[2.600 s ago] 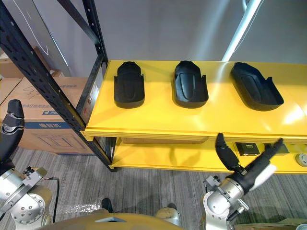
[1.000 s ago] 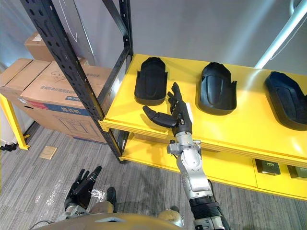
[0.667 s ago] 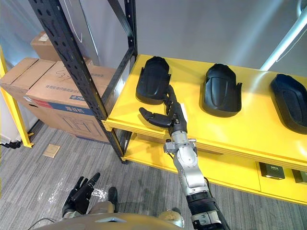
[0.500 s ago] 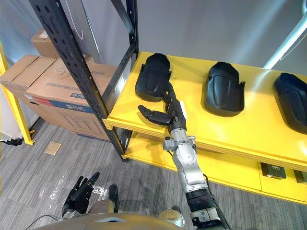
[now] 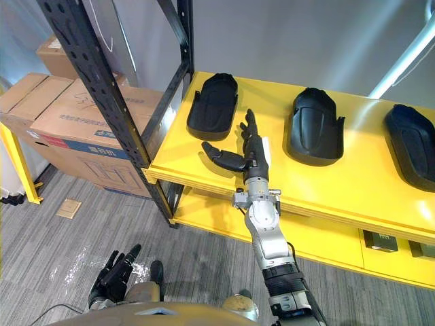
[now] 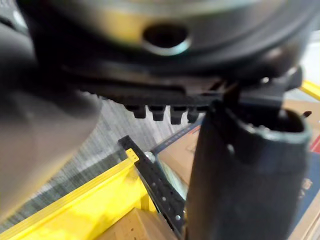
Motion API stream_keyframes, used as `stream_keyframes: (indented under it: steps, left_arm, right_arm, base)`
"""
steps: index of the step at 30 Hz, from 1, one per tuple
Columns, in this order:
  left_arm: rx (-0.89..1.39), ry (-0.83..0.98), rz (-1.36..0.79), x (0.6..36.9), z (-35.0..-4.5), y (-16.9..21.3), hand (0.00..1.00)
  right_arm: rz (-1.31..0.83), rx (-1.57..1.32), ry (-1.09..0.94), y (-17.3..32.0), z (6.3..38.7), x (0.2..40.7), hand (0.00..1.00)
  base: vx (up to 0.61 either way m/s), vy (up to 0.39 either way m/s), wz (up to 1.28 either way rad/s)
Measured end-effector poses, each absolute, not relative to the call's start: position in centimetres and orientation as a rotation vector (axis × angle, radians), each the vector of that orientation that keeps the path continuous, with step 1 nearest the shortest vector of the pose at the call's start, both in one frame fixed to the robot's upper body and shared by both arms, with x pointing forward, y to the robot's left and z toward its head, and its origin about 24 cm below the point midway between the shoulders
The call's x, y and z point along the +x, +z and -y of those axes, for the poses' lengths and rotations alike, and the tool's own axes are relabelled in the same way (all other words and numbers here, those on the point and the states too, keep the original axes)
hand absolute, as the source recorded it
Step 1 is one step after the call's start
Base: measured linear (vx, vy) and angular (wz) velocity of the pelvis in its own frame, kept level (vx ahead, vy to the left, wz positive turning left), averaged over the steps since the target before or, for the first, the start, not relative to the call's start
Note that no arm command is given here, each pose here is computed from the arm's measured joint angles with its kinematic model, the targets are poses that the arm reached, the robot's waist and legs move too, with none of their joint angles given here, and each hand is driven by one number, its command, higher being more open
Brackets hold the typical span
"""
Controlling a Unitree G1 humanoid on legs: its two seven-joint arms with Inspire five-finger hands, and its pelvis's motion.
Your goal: Walk over and take three plastic housings, then place them on the shelf
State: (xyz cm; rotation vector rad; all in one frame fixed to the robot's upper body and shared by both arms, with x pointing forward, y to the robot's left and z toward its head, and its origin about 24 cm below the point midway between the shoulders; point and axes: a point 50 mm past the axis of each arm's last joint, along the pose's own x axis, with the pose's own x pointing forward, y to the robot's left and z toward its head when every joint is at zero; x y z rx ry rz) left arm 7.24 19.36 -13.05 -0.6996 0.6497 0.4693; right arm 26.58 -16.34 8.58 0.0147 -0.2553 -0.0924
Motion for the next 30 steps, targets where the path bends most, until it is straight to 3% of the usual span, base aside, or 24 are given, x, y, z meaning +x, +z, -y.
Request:
stream_keyframes:
  steps: [7, 14, 21, 26, 30]
  left_arm:
    - [-0.700, 0.476, -0.642, 7.4, -19.4, -13.0, 1.00]
    - [-0.671, 0.454, -0.673, 7.7, -19.7, -13.4, 1.00]
    - [-0.663, 0.484, -0.681, 7.4, -20.1, -13.5, 1.00]
    - [-0.605, 0.616, -0.738, 5.3, -21.8, -14.0, 1.00]
    - [-0.527, 0.675, -0.918, 2.2, -22.6, -15.2, 1.00]
  right_arm:
    - [0.246, 0.042, -0.160, 8.5, 18.0, 25.2, 1.00]
    - [0.089, 0.048, -0.122, 5.3, 16.9, 25.3, 1.00]
    - [0.334, -0.061, -0.310, 8.5, 17.6, 25.2, 1.00]
    - [0.582, -0.205, -0.586, 13.4, 23.3, 21.1, 1.00]
    - [0.398, -0.213, -0.771, 10.3, 28.2, 17.3, 1.00]
  base:
    - [-0.01, -0.009, -0.15]
    - [-0.01, -0.004, -0.04]
    - [0.01, -0.001, -0.04]
    - [0.03, -0.005, -0.15]
    - [0.00, 0.001, -0.39]
